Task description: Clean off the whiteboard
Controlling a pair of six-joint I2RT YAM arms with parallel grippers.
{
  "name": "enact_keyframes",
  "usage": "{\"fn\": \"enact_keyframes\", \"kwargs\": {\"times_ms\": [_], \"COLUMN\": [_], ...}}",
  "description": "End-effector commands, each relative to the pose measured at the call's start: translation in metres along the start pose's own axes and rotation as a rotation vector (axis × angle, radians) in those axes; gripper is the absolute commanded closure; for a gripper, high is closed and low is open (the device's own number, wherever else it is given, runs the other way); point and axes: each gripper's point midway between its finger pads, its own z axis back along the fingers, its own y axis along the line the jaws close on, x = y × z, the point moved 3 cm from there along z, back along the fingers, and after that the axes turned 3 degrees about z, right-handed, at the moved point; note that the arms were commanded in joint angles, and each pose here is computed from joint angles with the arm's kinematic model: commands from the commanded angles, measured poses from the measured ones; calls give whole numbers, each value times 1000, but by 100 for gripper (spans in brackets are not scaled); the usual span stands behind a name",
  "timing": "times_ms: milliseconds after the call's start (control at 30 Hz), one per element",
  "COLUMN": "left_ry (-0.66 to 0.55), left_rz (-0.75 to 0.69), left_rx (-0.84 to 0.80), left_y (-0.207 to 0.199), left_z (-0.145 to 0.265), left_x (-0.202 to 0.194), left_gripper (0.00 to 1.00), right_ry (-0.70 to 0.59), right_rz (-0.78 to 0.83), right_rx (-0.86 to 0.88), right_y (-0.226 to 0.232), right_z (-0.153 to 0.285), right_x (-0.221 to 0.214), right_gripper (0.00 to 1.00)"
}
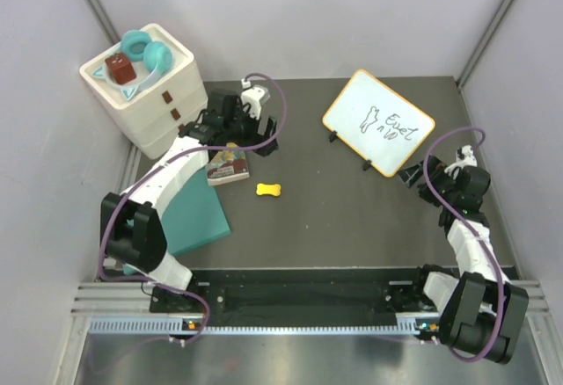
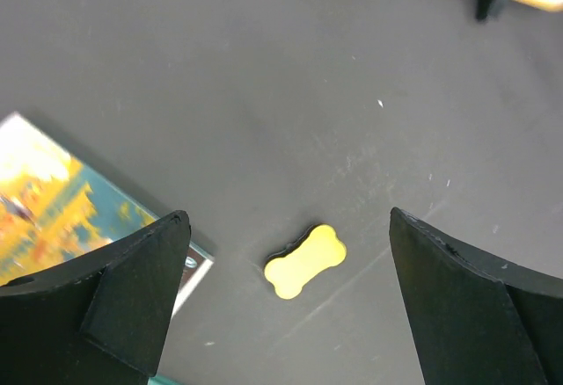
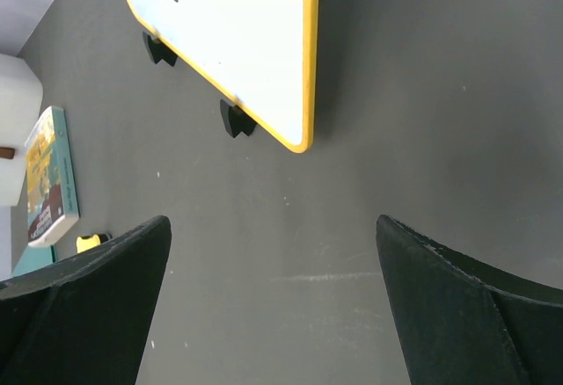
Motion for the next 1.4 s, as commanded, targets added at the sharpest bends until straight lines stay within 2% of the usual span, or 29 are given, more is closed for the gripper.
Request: {"fn": "enact_keyframes", "kwargs": {"times_ms": [0,33,200,400,533,600,800,1033,1200,1233,1367], "left_ry": [101,117,196,309,405,405,503,575,586,580,602], "left_rz": [-262,-375,-690,-845,-920,-968,-948,-951,-959,-965,-967], "left_rx": [-129,-158,-177,-322,-344,-402,-489,-450,-429,-418,-384], "left_y": [-12,-11,-11,-19,-11,-14,-14,-5,-4,-3,2], "left_z": [6,6,-3,-18,-24,-31,-52,-71,-72,-73,-74], "left_x": [-12,-17,-60,-102,-116,-116,-129,-139,-140,-139,-146], "left_gripper": [1,2,1,2,3,3,11,18,32,43,63], "right_ry": [-19,-14,5,45,31,16,12,26,29,29,28], "right_rz": [35,32,14,-14,-3,6,13,6,4,2,4], "right_rx": [37,35,28,17,27,21,12,14,10,10,8], "right_y": [7,6,2,-4,-1,-1,-1,-3,-4,-4,-4], "right_z": [1,0,-4,-10,-8,-5,-4,-6,-7,-7,-7], "right_x": [3,2,-2,-8,-7,-6,-6,-8,-9,-9,-8], "right_gripper": [1,1,1,1,1,1,1,1,1,1,1]}}
